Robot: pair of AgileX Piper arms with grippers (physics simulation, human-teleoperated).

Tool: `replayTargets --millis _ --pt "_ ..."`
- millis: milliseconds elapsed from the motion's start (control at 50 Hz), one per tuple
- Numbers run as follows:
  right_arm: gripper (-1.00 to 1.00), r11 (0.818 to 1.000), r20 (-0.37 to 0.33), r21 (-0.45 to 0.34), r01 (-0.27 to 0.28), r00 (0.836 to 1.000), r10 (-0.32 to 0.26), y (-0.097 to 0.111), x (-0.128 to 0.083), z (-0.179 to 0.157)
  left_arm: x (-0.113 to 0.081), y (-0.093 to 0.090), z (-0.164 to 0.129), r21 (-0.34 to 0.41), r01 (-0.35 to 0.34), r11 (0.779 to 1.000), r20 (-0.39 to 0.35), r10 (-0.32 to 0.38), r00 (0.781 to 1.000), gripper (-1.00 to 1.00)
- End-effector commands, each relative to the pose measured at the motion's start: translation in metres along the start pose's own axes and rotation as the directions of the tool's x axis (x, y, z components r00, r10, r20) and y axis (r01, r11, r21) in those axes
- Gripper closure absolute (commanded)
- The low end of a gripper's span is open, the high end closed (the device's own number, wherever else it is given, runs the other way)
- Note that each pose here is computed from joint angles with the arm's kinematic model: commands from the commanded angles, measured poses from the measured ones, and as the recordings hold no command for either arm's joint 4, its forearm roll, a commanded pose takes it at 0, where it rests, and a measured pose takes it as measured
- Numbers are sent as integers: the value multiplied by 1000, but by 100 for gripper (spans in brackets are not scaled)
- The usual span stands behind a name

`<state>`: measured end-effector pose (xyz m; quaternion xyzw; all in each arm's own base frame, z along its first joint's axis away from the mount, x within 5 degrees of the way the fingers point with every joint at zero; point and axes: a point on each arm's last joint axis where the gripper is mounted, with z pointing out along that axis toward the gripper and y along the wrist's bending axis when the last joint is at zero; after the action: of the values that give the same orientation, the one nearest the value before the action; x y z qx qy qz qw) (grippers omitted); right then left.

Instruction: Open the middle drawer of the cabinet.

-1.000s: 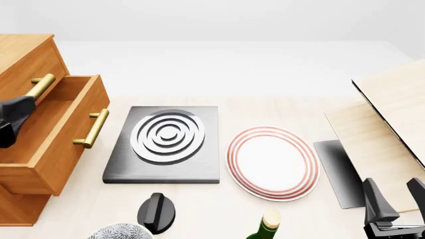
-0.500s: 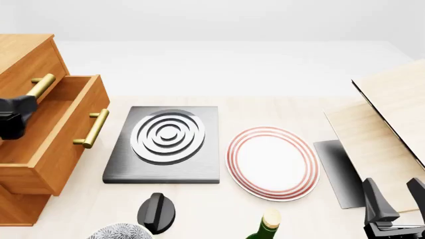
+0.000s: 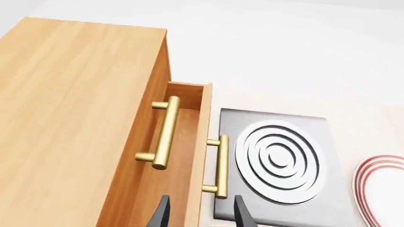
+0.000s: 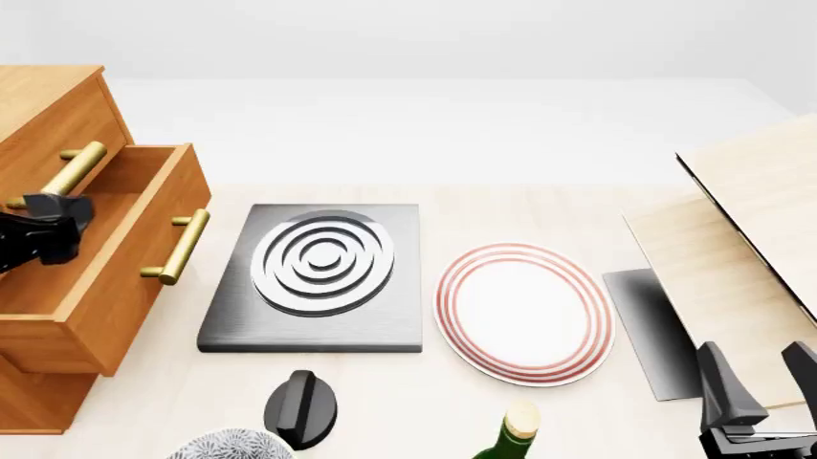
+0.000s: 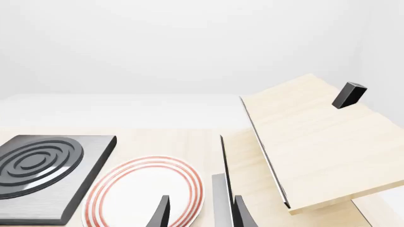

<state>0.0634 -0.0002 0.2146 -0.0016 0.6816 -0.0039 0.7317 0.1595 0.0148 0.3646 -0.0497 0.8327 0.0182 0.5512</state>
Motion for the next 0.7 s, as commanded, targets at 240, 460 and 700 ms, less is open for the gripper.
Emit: replayTargets --millis 240,460,700 --pt "-100 1000 5 0 -2 1000 2 0 0 -2 10 1 13 -8 26 1000 -43 -26 999 -100" --pt "-100 1000 5 0 -2 1000 2 0 0 -2 16 2 19 -12 36 999 -64 -37 997 -100" --pt "-100 1000 5 0 -2 1000 2 0 0 -2 21 4 26 -21 34 999 -87 -36 996 -100"
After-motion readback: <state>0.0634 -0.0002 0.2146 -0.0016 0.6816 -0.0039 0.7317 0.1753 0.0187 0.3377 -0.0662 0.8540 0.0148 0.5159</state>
